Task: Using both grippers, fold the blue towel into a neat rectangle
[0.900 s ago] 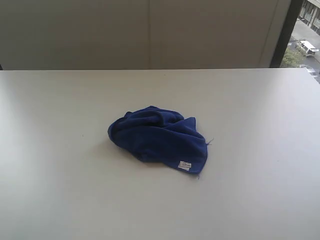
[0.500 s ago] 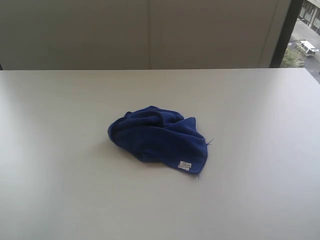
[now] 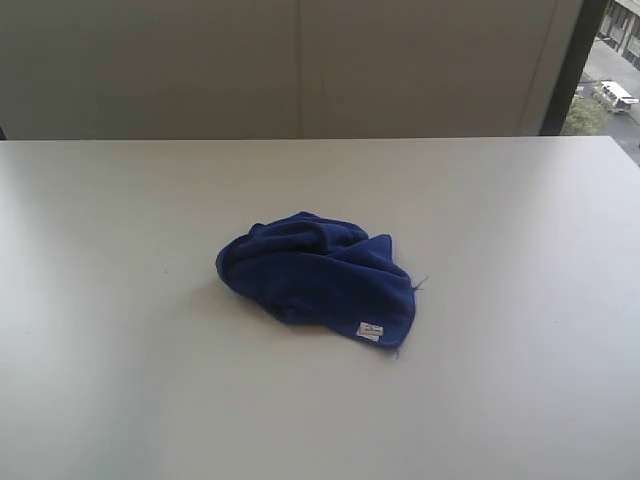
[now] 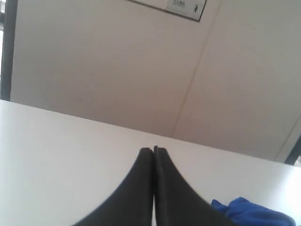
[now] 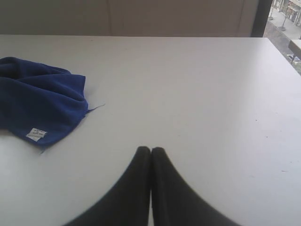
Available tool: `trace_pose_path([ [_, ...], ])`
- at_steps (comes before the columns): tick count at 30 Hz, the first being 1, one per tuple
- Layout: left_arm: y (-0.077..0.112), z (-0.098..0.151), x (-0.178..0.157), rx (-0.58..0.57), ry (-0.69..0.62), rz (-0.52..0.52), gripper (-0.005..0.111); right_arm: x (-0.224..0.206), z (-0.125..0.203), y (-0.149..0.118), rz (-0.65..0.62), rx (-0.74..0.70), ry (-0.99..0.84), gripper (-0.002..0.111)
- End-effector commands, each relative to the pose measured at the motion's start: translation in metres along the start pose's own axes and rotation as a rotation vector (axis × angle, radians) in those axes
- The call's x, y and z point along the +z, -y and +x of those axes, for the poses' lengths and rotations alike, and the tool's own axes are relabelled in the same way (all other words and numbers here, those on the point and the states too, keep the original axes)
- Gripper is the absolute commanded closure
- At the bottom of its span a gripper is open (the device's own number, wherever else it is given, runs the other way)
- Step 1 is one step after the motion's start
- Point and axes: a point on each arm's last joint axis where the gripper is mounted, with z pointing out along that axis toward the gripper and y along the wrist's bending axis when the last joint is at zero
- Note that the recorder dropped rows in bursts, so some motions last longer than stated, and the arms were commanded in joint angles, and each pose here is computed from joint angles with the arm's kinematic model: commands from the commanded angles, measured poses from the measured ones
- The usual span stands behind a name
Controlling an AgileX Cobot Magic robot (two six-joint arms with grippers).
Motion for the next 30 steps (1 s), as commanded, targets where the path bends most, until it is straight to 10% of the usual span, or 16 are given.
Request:
trace_pose_path([
  [1,0.015,-0.014,0.035,0.037,-0.088,0.095,0.107,0.000,0.002,0.000,0.006,0.002,0.003,0.108],
  [6,0.043,-0.007,0.088,0.120,-0.319,0.386,0.107,0.000,0.002,0.000,0.006,0.002,0.003,0.108],
  [11,0.047,0.008,0.140,0.239,-0.481,0.409,0.107,0.000,0.002,0.000,0.006,0.002,0.003,0.108],
  [18,0.052,0.019,0.195,0.637,-0.505,0.106,0.107,0.000,0.002,0.000,0.006,0.002,0.003,0.108],
  [26,0.064,0.072,0.231,0.768,-0.644,0.202,0.107,0.000,0.002,0.000,0.006,0.002,0.003,0.108],
  [30,0.036,0.066,0.242,1.034,-0.635,-0.087,0.107,0.000,0.002,0.000,0.006,0.002,0.003,0.108],
])
